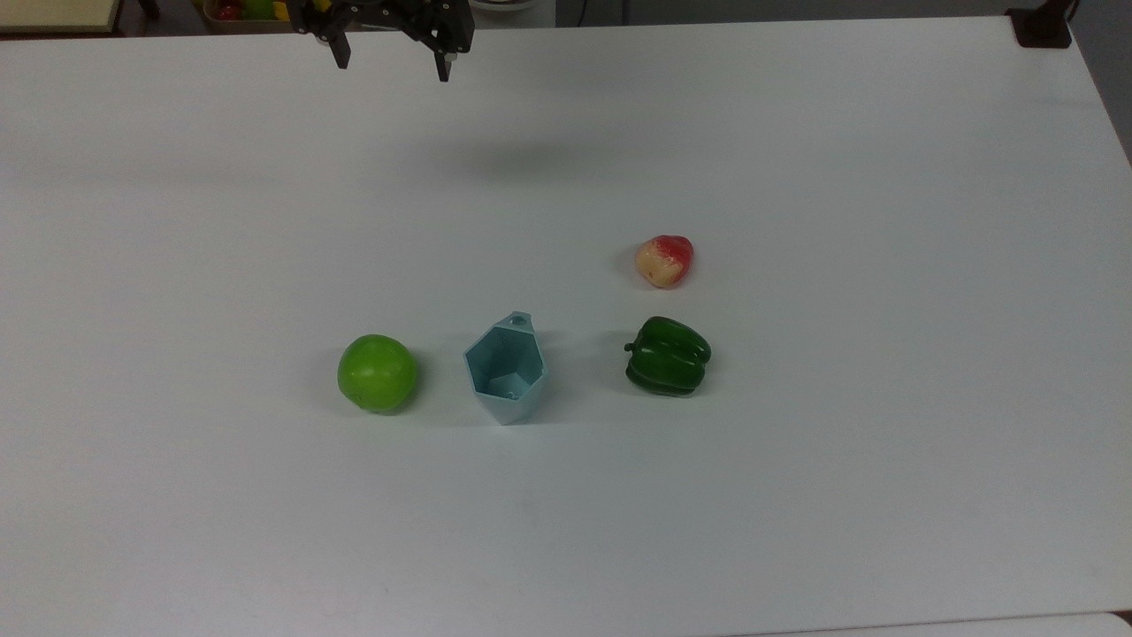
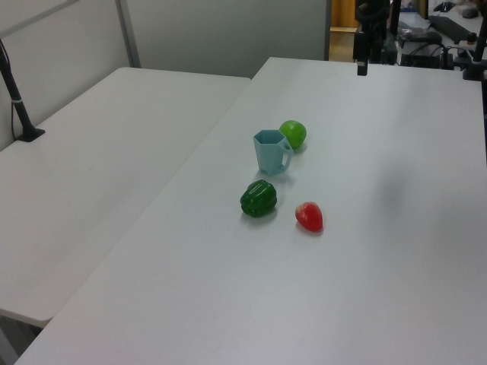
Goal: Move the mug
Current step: 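Move the open gripper down toward the light-blue mug's rim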
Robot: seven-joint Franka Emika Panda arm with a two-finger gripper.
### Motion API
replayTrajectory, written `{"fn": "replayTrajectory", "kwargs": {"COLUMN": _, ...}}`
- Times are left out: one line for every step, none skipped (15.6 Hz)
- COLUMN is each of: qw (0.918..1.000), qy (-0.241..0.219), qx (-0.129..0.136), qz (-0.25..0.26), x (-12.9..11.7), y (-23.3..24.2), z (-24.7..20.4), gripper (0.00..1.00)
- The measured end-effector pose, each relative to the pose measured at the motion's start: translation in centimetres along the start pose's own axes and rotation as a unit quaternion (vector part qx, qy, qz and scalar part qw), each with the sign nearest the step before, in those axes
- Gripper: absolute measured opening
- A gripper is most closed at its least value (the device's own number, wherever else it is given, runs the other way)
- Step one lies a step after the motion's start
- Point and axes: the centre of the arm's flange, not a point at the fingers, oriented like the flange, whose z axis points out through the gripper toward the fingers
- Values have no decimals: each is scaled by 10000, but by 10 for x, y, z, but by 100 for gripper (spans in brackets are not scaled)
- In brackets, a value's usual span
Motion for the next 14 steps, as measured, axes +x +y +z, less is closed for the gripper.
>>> {"fn": "replayTrajectory", "kwargs": {"qw": 10000, "qy": -15, "qx": -2, "qz": 0, "x": 0, "y": 0, "z": 1, "gripper": 100}}
{"fn": "replayTrajectory", "kwargs": {"qw": 10000, "qy": -24, "qx": -1, "qz": -1, "x": 0, "y": 0, "z": 3, "gripper": 100}}
{"fn": "replayTrajectory", "kwargs": {"qw": 10000, "qy": -54, "qx": 1, "qz": -5, "x": 2, "y": 0, "z": 6, "gripper": 100}}
{"fn": "replayTrajectory", "kwargs": {"qw": 10000, "qy": -92, "qx": 8, "qz": -9, "x": 4, "y": 0, "z": 11, "gripper": 100}}
{"fn": "replayTrajectory", "kwargs": {"qw": 9999, "qy": -129, "qx": 16, "qz": -13, "x": 7, "y": -1, "z": 15, "gripper": 100}}
{"fn": "replayTrajectory", "kwargs": {"qw": 9999, "qy": -155, "qx": 19, "qz": -16, "x": 9, "y": -1, "z": 19, "gripper": 100}}
{"fn": "replayTrajectory", "kwargs": {"qw": 9999, "qy": -159, "qx": 20, "qz": -20, "x": 11, "y": -2, "z": 22, "gripper": 100}}
{"fn": "replayTrajectory", "kwargs": {"qw": 9999, "qy": -126, "qx": 22, "qz": -27, "x": 13, "y": -3, "z": 24, "gripper": 100}}
{"fn": "replayTrajectory", "kwargs": {"qw": 10000, "qy": -52, "qx": 26, "qz": -39, "x": 17, "y": -4, "z": 26, "gripper": 100}}
{"fn": "replayTrajectory", "kwargs": {"qw": 10000, "qy": 27, "qx": 40, "qz": -51, "x": 21, "y": -6, "z": 28, "gripper": 100}}
{"fn": "replayTrajectory", "kwargs": {"qw": 9999, "qy": 107, "qx": 80, "qz": -60, "x": 25, "y": -9, "z": 30, "gripper": 100}}
{"fn": "replayTrajectory", "kwargs": {"qw": 9997, "qy": 193, "qx": 149, "qz": -60, "x": 30, "y": -12, "z": 34, "gripper": 100}}
{"fn": "replayTrajectory", "kwargs": {"qw": 9993, "qy": 289, "qx": 223, "qz": -59, "x": 36, "y": -15, "z": 38, "gripper": 100}}
{"fn": "replayTrajectory", "kwargs": {"qw": 9990, "qy": 360, "qx": 261, "qz": -73, "x": 42, "y": -19, "z": 44, "gripper": 100}}
